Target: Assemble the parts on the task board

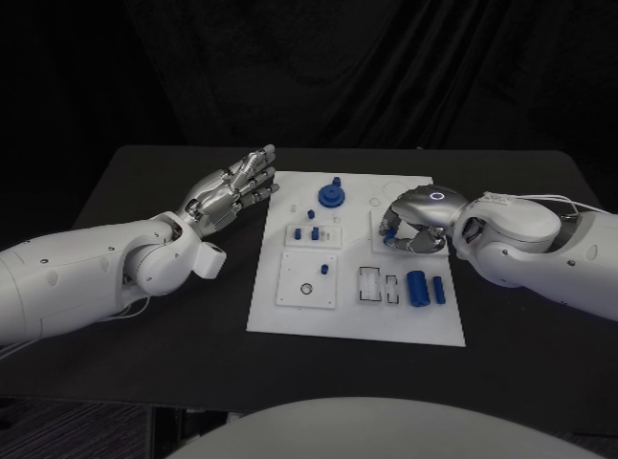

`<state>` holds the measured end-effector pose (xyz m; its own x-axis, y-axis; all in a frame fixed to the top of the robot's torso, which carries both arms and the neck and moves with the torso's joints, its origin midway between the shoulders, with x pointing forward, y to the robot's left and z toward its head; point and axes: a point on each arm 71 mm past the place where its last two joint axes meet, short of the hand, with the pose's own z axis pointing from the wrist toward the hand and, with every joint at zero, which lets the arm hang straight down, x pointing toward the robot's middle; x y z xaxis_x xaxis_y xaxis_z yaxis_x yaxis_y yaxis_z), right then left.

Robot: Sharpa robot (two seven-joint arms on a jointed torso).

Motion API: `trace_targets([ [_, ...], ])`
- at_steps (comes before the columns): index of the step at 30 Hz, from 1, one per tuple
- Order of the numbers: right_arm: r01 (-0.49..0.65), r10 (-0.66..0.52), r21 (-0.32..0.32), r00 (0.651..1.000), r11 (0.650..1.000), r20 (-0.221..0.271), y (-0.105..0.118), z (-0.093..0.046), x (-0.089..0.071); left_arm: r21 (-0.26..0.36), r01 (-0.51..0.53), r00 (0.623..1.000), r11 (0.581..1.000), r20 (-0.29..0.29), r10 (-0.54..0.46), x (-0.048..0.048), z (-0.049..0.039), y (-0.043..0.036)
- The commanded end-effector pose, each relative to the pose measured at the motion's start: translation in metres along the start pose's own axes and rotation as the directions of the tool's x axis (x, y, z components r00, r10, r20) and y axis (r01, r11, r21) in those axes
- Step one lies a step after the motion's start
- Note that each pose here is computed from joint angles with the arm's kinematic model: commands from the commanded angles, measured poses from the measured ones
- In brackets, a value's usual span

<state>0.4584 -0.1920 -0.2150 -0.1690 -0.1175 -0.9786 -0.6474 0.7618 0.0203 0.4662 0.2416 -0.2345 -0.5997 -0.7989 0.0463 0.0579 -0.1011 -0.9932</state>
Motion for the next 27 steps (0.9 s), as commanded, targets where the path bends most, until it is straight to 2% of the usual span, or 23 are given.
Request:
trace_targets([
  [1,0.003,-0.003,-0.011,0.999,1.0,0.054,0.003,-0.003,-0.008,0.011,0.013,1.0,1.0,-0.015,-0.013,0.0012,-0.0011,-0.0003],
  [6,0.007,-0.006,-0.017,0.996,1.0,0.092,0.005,-0.007,-0.02,0.012,0.014,1.0,1.0,-0.016,-0.014,0.001,-0.0014,-0.0004],
  [13,0.018,-0.012,-0.037,0.988,0.999,0.154,0.014,-0.015,-0.044,0.012,0.016,1.0,1.0,-0.018,-0.015,0.0012,-0.0012,-0.0003],
  [16,0.017,-0.008,-0.058,0.986,0.998,0.164,0.021,-0.017,-0.05,0.011,0.015,1.0,1.0,-0.018,-0.015,0.0009,-0.0012,-0.0002],
  [21,-0.009,0.03,-0.142,0.989,0.99,0.146,0.049,-0.015,-0.054,0.011,0.016,1.0,1.0,-0.019,-0.016,0.001,-0.0005,0.0002],
  [27,0.007,0.023,-0.24,0.993,0.971,0.118,0.082,-0.004,-0.046,0.018,0.019,1.0,1.0,-0.024,-0.018,0.0026,0.001,0.0005],
])
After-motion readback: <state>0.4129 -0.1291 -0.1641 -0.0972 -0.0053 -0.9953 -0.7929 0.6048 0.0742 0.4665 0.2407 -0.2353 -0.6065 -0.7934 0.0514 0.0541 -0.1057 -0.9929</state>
